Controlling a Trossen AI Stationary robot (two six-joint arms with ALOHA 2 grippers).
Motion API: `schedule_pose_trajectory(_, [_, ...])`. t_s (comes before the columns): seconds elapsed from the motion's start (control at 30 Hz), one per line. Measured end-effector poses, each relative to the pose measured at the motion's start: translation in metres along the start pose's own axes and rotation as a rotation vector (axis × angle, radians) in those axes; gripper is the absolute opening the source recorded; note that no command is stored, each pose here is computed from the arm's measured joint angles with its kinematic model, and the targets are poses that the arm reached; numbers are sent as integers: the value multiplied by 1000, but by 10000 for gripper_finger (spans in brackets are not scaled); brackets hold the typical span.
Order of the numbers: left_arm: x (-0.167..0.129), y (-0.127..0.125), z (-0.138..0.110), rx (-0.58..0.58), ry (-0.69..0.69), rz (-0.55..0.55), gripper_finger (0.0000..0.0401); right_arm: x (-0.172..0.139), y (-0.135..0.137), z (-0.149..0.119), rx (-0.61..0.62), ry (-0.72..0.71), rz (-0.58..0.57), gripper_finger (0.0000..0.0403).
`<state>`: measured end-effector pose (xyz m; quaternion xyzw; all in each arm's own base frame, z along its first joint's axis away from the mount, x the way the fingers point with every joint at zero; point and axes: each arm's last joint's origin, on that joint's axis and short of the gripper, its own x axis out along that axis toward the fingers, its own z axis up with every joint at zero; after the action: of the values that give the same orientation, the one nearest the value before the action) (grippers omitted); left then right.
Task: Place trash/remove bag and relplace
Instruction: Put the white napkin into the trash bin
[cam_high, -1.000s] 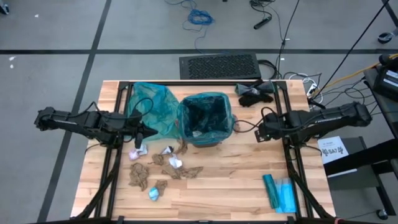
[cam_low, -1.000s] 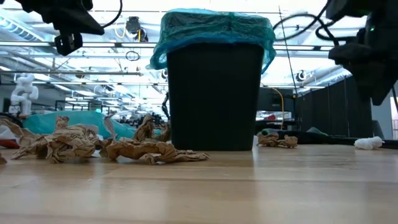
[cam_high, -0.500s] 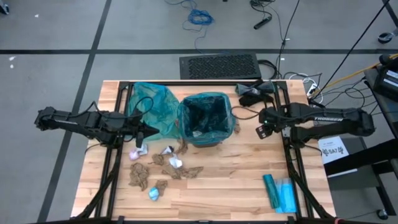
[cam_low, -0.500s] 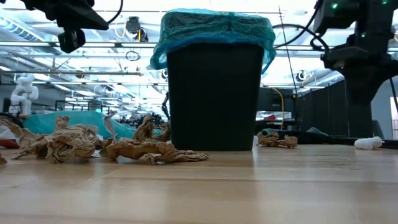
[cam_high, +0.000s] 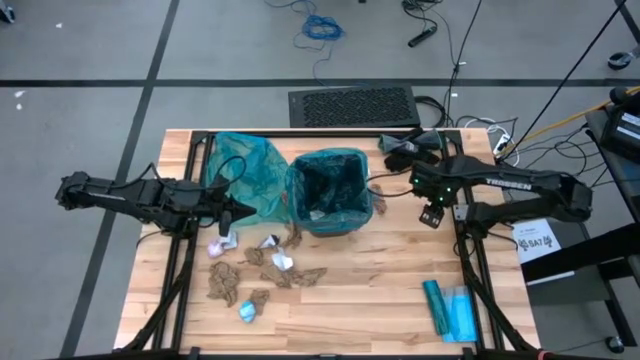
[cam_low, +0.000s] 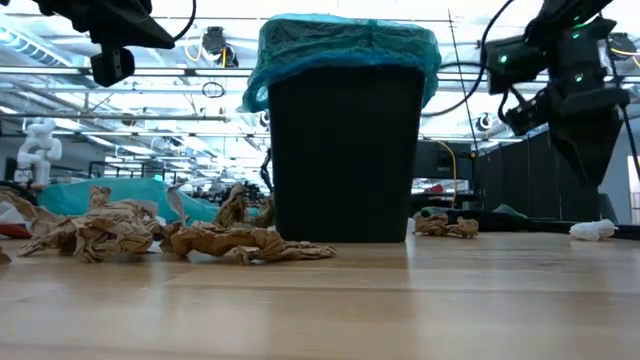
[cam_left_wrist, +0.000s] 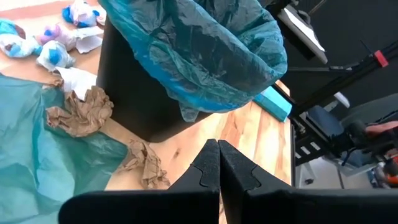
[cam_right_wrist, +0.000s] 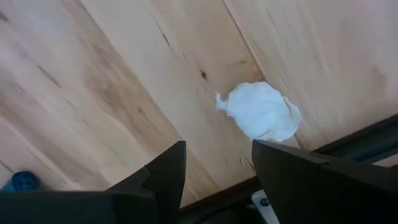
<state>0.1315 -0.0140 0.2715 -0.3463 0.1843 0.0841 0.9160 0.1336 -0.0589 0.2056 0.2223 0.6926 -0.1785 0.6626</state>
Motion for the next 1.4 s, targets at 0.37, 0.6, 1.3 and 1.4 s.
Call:
schedule_pose_trajectory(0.37, [8, -1, -1, -18, 16, 24, 0, 26, -17, 21, 260, 47, -26, 176])
schedule_pose_trajectory(0.6, [13, -1, -2, -15, 27, 37, 0, 46, -25, 13, 516, 105, -36, 176])
schedule_pose_trajectory(1.3, [13, -1, -2, 35, 33, 36, 0, 24, -27, 26, 642, -83, -57, 11])
schedule_pose_trajectory(1.4, [13, -1, -2, 42, 36, 33, 0, -4, -28, 38, 685, -223, -91, 6])
